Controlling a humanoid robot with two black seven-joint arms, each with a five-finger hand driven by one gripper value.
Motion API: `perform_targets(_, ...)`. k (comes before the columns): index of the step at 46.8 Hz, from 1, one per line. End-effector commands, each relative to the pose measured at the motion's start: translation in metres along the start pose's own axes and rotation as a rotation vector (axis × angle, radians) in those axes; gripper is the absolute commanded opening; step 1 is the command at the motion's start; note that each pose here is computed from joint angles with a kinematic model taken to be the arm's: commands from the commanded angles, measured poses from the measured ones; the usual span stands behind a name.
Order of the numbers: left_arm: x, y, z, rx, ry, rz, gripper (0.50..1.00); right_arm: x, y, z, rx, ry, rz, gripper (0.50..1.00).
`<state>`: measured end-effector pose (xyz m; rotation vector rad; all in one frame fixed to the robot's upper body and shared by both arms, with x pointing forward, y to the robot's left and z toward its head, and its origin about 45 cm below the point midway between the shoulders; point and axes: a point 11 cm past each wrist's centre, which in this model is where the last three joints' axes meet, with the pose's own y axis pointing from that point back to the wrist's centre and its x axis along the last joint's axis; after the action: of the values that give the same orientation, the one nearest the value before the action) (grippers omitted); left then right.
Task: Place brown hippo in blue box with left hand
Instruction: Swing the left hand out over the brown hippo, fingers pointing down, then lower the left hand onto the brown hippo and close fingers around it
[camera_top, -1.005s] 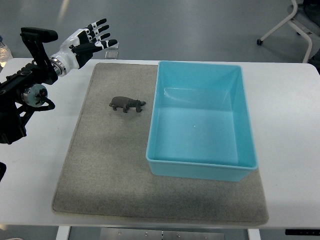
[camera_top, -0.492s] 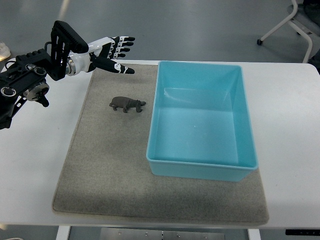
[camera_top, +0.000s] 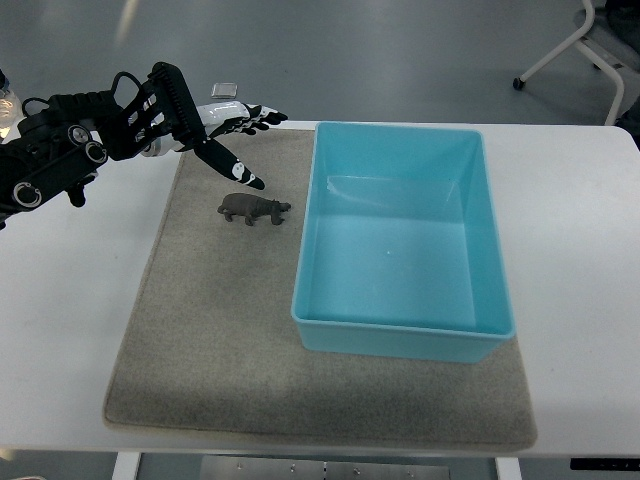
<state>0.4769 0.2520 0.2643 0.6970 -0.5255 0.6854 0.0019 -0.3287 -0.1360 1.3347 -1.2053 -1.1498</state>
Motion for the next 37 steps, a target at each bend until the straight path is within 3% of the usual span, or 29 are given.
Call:
perform_targets(1,0.001,0.000,0.003,0.009,-0.062,-0.012,0.994,0.000,0.000,0.000,0.000,0.000,0.000,0.936)
perform_targets(22,-0.024,0.002,0.008,0.015,-0.280,-0.161,0.994,0.000,0.000,0.000,0.000,0.000,0.000,0.936)
perform_targets(37,-0.018,0.006,0.006,0.042,-0.384,-0.191,0.994,0.000,0.000,0.000,0.000,0.000,0.000,0.936)
